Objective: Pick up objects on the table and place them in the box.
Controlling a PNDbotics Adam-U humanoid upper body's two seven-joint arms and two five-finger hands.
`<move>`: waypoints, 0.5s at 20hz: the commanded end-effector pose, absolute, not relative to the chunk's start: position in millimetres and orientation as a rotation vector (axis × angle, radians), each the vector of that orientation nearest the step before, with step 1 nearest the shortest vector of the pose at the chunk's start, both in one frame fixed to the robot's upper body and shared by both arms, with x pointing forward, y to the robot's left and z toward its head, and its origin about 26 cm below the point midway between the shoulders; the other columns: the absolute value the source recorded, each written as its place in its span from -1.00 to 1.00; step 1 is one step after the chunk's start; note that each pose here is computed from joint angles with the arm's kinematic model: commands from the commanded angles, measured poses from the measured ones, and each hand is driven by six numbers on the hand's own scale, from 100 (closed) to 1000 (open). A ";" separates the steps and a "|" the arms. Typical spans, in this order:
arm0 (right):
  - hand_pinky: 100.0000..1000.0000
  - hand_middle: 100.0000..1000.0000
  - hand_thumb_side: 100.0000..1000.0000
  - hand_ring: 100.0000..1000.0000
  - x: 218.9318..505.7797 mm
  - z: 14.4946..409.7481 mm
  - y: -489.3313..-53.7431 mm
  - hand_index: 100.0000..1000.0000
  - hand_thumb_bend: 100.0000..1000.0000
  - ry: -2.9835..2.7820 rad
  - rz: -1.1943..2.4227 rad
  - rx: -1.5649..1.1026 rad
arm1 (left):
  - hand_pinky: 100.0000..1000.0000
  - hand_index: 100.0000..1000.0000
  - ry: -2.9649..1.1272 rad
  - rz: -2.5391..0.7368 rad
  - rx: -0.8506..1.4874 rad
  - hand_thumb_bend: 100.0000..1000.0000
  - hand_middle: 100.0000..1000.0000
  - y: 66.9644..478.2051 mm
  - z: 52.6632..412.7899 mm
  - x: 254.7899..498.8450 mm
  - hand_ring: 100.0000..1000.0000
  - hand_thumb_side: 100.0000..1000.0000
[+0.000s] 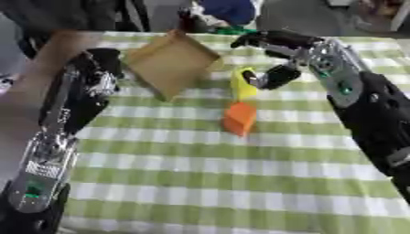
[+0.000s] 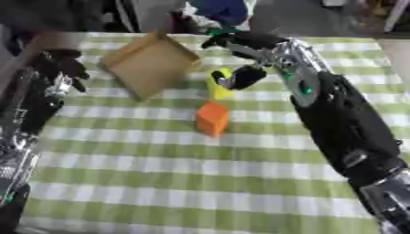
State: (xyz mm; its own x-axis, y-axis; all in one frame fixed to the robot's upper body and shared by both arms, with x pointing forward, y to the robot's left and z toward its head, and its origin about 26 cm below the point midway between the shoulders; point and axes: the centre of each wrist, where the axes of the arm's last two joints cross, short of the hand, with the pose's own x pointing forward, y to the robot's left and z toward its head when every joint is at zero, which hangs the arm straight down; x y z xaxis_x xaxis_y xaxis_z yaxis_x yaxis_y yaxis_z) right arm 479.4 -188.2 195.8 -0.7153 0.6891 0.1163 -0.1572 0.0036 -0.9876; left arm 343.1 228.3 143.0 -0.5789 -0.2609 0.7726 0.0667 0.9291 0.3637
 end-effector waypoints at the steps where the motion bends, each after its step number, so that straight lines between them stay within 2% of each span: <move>1: 1.00 0.83 -0.53 1.00 485.0 207.2 -196.2 0.94 -1.00 -1.693 1.730 -0.629 | -0.24 0.39 -2.186 -0.454 0.134 -0.70 -0.06 226.7 154.9 343.0 0.02 0.11; 10: 0.96 0.72 -0.52 1.00 490.5 197.3 -211.1 0.94 -1.00 -1.658 1.688 -0.663 | -0.24 0.39 -2.189 -0.460 0.129 -0.70 -0.06 225.5 156.1 343.8 0.02 0.11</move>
